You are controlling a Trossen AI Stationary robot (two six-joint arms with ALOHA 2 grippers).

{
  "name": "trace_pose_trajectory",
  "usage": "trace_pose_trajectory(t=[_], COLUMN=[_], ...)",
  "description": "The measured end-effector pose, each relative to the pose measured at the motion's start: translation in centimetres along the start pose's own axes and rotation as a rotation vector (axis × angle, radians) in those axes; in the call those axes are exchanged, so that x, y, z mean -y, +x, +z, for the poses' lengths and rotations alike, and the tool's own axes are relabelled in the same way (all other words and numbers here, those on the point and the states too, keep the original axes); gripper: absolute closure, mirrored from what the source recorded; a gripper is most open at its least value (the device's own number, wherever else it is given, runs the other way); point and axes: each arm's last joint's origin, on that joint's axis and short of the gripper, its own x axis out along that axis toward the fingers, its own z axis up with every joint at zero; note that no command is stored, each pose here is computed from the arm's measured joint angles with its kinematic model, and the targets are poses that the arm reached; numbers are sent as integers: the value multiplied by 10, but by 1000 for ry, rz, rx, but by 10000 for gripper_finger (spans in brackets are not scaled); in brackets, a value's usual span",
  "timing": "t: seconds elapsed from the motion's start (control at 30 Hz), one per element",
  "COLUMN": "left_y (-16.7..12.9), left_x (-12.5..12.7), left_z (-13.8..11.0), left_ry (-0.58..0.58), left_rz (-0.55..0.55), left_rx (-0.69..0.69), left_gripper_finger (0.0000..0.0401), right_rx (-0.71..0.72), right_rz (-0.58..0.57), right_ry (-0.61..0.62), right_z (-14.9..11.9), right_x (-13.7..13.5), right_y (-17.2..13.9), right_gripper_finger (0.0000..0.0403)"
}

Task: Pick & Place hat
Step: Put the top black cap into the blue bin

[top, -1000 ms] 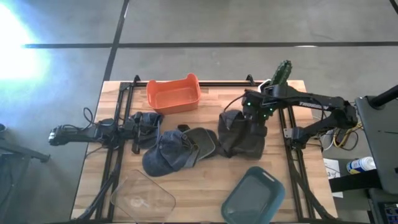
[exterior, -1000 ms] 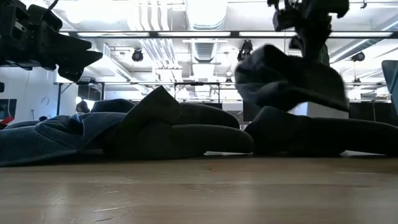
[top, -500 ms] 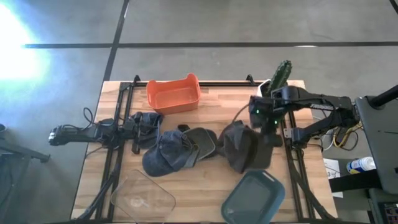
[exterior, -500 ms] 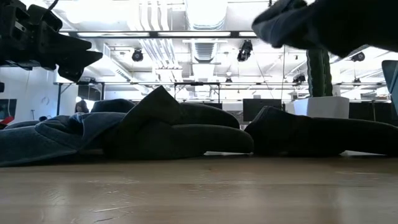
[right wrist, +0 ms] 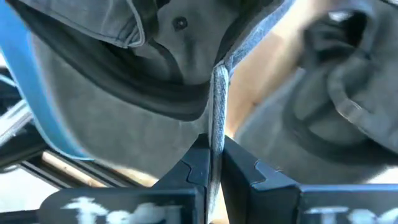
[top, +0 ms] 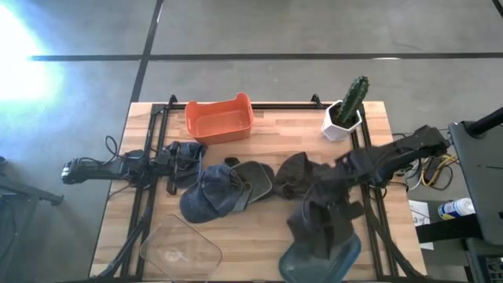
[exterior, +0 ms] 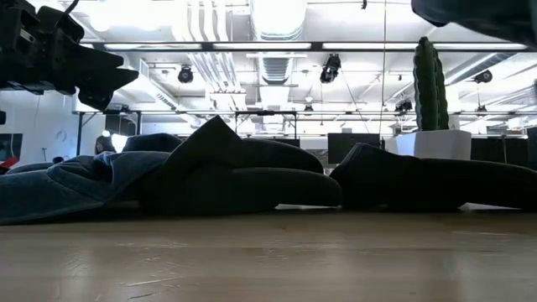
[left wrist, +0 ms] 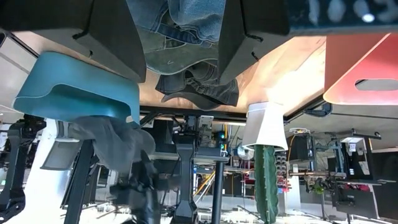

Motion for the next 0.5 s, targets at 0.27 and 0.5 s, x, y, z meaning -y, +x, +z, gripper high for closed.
trace_pose_trajectory(t=[0.27, 0.5], left_y=[0, 0], left_x=[0, 0], left_z=[0, 0], left_ry=[0, 0], left_rz=[0, 0], left_rx=[0, 0], left_gripper_finger=[208, 208], right_rx=[-78, -23], right_rz=[26, -90], right_ry=[-101, -3], right_z=[21, 29], right_x=[-30, -25], right_y=[47, 33], right_gripper_finger=[384, 384])
